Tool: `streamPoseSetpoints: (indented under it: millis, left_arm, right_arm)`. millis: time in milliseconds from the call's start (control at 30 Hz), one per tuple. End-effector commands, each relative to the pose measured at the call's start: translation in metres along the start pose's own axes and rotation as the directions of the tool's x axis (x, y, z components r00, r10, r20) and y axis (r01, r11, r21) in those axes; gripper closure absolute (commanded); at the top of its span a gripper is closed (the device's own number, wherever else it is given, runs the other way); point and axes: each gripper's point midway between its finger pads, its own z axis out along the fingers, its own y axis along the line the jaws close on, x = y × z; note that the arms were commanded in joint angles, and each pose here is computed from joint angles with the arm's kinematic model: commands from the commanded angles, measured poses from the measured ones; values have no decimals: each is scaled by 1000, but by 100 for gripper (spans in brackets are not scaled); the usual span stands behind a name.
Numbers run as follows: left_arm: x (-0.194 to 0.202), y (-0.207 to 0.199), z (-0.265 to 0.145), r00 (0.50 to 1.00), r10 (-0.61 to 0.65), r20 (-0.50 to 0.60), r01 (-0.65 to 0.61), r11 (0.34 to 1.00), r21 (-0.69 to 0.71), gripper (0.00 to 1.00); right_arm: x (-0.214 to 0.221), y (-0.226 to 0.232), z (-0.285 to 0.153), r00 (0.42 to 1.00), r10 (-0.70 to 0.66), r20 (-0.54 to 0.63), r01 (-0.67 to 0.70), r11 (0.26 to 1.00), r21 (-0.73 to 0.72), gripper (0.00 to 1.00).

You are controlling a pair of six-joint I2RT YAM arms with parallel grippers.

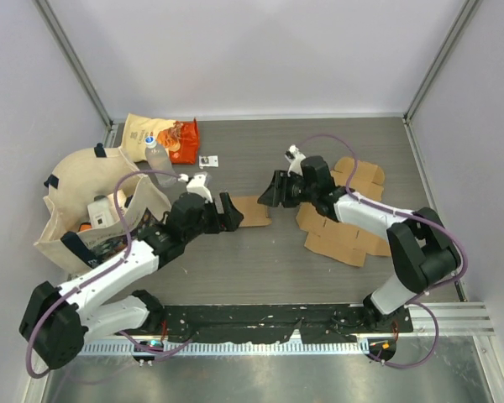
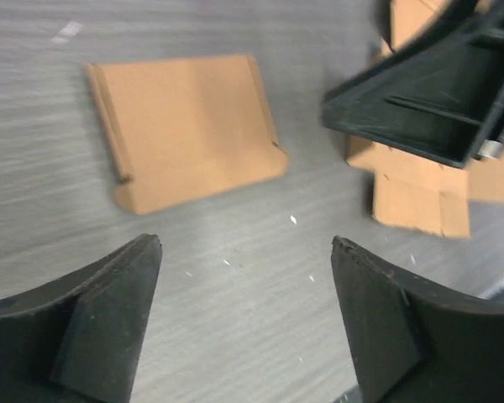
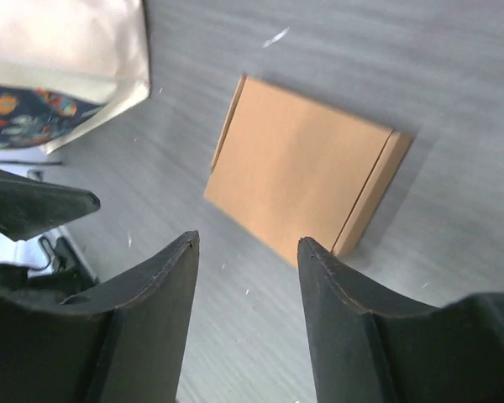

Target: Fold the paper box

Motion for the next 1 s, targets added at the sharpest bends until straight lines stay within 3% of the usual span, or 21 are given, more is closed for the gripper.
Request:
streamPoseSetpoints:
  millis: [0,100,300,433,633,967]
  left_arm:
    - [-2,50,17,992,-102,-78,86,979,-186,7]
    - [-6,52,42,973,-140,-186,100,973,-207,5]
    - [-9,64,69,971,-154,-181,108,964,-243,10]
    - [-2,70,71,970,-179,-162,137,961,-242,14]
    - [-3,72,75,962,-234,-141,206,961,-186,12]
    - [-4,70,87,956,-272,-110,258,957,-131,9]
  right_arm:
    - [7,-45,12,992,-40,-121,65,976,208,43]
    - [-4,-41,30,996,-4,-90,19,985,171,42]
    - [0,-55,49,996,25,-90,-8,984,178,43]
    - [0,-60,53,995,78,-63,-68,988,139,56]
    - [4,-75,50,989,149,-24,-146,984,100,77]
    - [21,-90,45,983,180,-46,-175,980,95,90]
